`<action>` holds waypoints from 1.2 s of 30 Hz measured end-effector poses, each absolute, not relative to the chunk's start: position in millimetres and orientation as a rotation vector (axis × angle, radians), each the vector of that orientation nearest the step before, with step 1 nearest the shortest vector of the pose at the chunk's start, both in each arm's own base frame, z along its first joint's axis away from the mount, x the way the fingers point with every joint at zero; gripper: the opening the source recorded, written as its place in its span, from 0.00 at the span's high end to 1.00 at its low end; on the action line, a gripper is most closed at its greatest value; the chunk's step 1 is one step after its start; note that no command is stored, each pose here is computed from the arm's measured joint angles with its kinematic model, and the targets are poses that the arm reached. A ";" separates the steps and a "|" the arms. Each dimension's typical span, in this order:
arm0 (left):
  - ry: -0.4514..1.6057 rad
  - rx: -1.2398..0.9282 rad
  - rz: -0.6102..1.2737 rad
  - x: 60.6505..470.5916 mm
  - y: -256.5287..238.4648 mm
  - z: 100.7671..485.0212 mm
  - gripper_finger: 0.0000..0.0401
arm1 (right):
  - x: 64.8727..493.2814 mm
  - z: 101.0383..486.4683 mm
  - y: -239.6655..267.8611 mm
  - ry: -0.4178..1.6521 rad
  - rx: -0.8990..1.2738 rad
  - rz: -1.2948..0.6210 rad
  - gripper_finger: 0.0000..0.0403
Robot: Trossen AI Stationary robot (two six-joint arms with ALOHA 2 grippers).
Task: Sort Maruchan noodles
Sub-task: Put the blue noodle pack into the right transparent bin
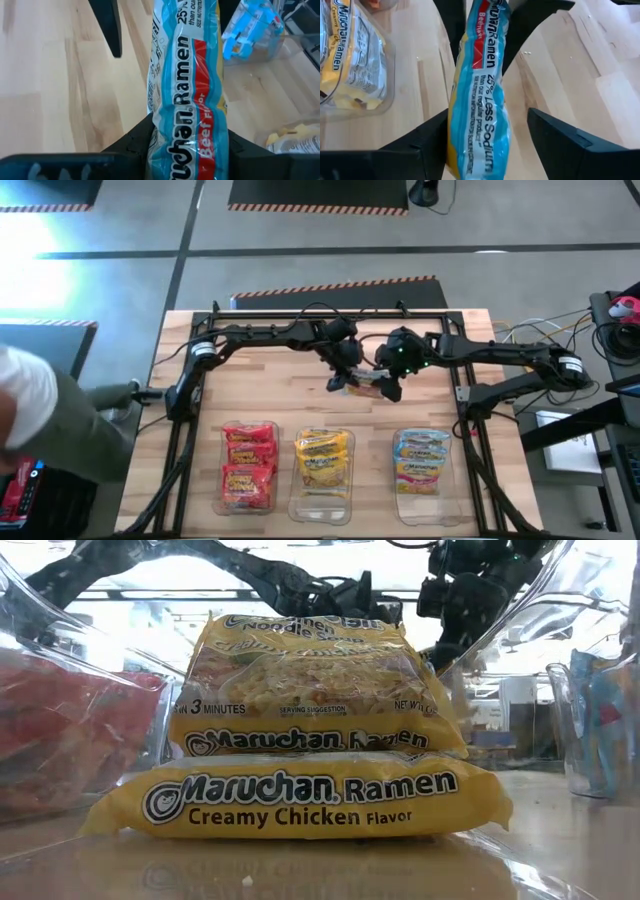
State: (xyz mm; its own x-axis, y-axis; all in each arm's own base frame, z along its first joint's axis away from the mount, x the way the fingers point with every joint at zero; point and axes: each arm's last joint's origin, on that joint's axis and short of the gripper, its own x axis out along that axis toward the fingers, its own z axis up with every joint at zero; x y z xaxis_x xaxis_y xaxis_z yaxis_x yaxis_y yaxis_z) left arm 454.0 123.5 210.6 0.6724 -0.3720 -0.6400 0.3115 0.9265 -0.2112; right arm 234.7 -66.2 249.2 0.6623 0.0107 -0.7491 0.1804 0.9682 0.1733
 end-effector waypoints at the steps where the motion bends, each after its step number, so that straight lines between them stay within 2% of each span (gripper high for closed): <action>1: 0.733 -0.085 -0.385 454.5 123.6 211.1 0.73 | 234.8 249.2 -66.1 0.843 0.242 -0.097 0.40; 11: 0.702 -0.086 -0.376 457.5 123.2 213.5 0.73 | 234.9 249.3 -65.7 0.841 0.259 -0.089 0.49; 24: 0.700 -0.099 -0.364 458.0 123.5 214.0 0.73 | 234.8 249.3 -65.1 0.840 0.283 -0.075 0.73; 31: 0.703 -0.118 -0.361 458.0 123.1 213.9 0.73 | 234.7 249.4 -65.0 0.840 0.298 -0.079 0.71; 36: 0.700 -0.156 -0.348 459.1 123.3 216.6 0.66 | 234.3 248.9 -64.9 0.847 0.299 -0.080 0.72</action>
State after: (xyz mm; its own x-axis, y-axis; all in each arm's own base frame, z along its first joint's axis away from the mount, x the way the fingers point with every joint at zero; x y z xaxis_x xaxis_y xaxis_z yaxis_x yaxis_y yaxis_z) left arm 459.1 123.3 216.6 0.7105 -0.3642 -0.6022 0.2607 0.9310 -0.2555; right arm 234.3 -64.9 248.9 0.6621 0.0491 -0.7478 0.1876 0.9552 0.2289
